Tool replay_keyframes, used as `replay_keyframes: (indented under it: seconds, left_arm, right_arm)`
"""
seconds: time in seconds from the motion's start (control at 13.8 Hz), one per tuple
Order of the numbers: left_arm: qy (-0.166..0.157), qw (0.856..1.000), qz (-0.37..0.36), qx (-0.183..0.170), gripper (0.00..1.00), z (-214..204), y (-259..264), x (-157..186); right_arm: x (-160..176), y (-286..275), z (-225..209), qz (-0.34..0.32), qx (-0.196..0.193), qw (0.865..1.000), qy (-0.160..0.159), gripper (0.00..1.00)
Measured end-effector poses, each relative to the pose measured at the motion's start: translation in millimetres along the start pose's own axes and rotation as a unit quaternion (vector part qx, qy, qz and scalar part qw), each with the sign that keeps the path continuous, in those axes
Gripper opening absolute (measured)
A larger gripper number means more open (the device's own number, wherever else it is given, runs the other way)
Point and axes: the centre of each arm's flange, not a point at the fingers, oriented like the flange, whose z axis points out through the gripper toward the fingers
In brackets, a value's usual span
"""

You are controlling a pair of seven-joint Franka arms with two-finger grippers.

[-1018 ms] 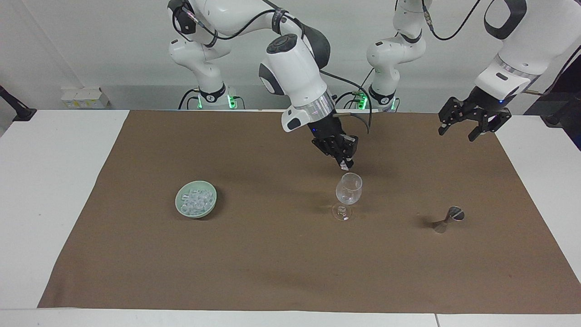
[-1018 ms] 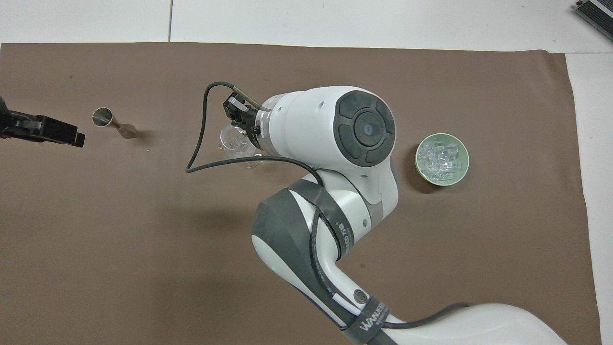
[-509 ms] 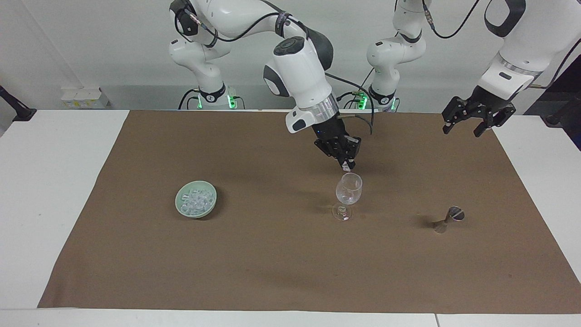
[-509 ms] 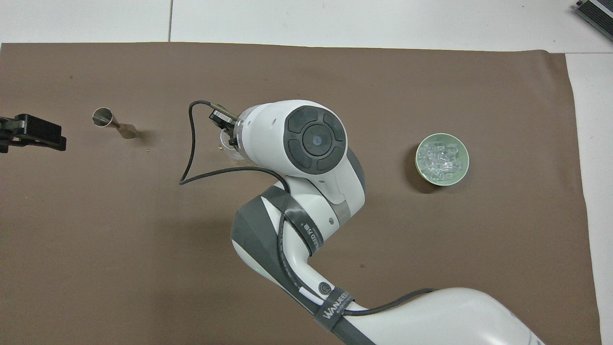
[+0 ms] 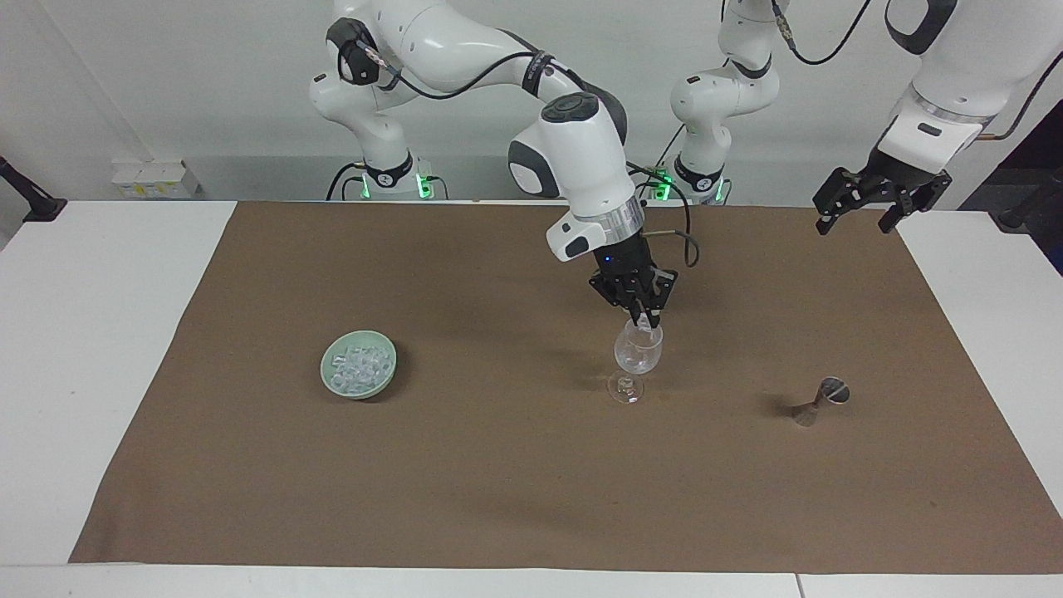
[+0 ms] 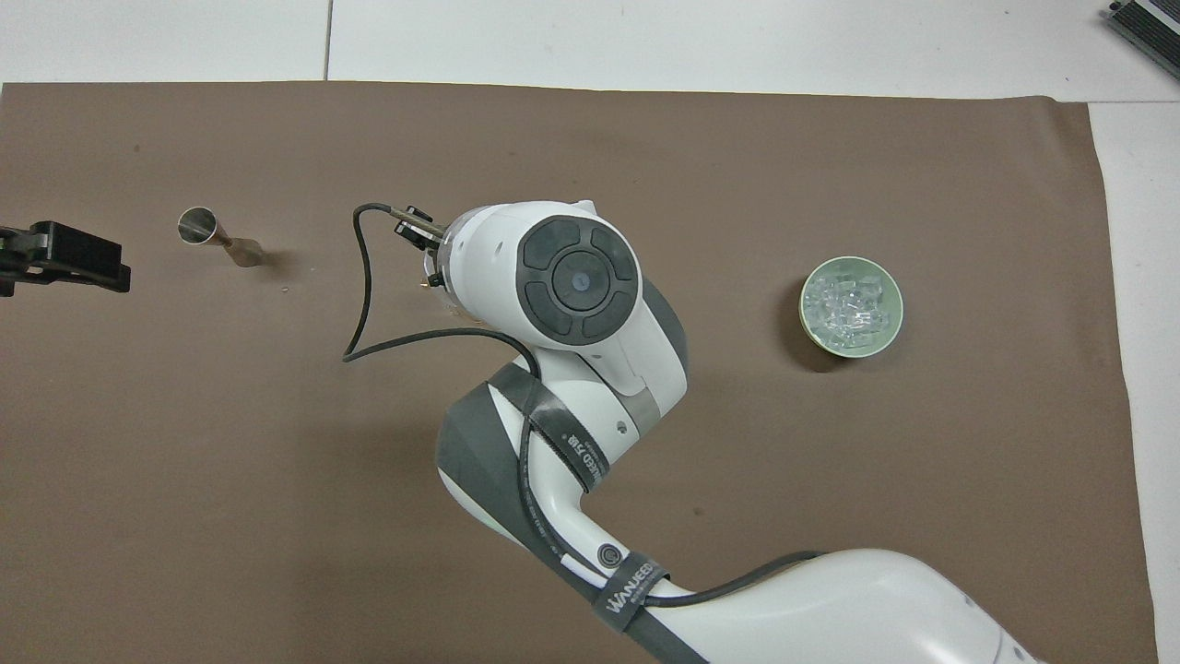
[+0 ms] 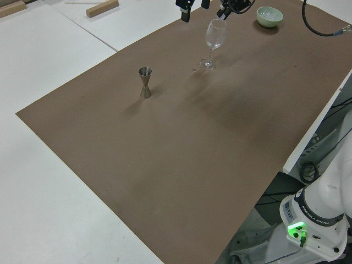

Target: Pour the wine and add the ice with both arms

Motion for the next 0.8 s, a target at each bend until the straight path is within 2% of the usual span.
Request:
replay_keyframes:
  seconds: [0.29, 0.8]
  left_arm:
    - [0.0, 1.0, 0.026, 0.002, 1.0, 0.5, 17.3, -0.4]
    - [0.002, 0.999, 0.036, 0.005, 1.0, -0.1, 2.6, 0.8]
  right_arm:
    - [0.0, 0.1, 0.3, 0.0, -0.001, 1.0, 0.0, 0.23]
    - [0.0, -0.1, 0.0, -0.002, 0.0, 1.0, 0.001, 0.24]
